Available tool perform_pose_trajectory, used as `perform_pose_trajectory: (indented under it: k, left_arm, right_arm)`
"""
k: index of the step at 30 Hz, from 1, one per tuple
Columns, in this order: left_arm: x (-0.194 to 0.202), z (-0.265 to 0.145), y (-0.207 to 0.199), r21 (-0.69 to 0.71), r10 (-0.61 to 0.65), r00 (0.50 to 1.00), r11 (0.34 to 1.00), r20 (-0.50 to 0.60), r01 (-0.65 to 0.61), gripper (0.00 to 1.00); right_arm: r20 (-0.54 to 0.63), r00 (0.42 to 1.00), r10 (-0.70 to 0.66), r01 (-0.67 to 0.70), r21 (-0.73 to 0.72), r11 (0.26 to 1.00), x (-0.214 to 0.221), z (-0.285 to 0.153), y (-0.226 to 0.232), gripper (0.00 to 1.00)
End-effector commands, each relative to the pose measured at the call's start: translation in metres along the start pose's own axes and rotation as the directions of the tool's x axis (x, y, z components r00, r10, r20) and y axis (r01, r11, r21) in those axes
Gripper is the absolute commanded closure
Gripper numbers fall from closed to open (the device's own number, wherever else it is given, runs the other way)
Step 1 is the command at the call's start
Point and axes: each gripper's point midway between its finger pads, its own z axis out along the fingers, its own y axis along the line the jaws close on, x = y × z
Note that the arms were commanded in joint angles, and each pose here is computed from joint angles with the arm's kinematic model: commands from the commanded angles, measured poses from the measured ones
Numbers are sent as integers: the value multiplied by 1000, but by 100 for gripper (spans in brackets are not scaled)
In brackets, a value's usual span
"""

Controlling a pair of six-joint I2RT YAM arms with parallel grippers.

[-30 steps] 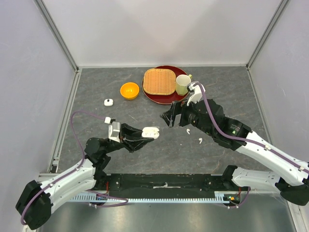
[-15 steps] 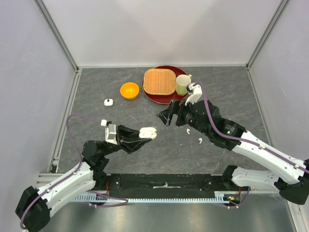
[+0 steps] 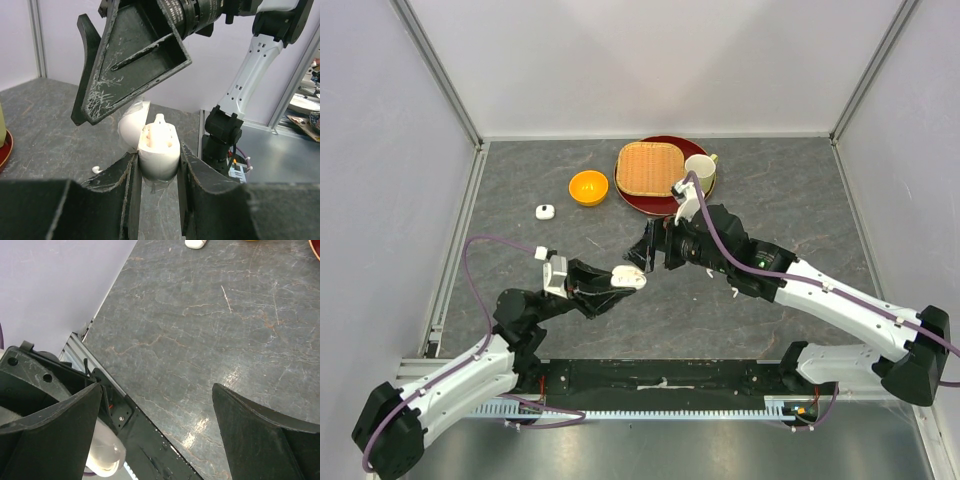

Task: Insert the wireless bluetooth earbuds into the charging case
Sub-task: Close the charging case, then place the charging case at the center of the board.

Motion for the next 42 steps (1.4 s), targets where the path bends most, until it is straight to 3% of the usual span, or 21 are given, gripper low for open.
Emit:
perform_pose_trajectory:
  k: [1,19,31,36,38,42]
  left_arm:
    - [-17,7,1,3,60,997,998,42,-61,98]
    - [-15,12,10,-34,25,999,999,35,-23,98]
    - [-16,14,45,-245,-143,987,957,68,156,98]
    - [-7,21,59,-314,-241,970,919,33,239,98]
    - [6,20,67,-373,-294,956,888,-13,269,98]
    - [28,13,78,-459,-378,925,829,-35,321,98]
  right_arm:
    - [10,1000,-23,24,-77,997,-4,0,14,2]
    - [-42,998,-36,33,-74,997,19,-5,3,2]
    - [-128,989,-78,85,52,995,45,0,-25,2]
    - [-29,1000,-1,8,244,970,38,-2,-58,2]
    - [38,999,9,-22,373,928,31,-11,-83,2]
    - [169,985,31,-111,487,866,14,-38,-106,2]
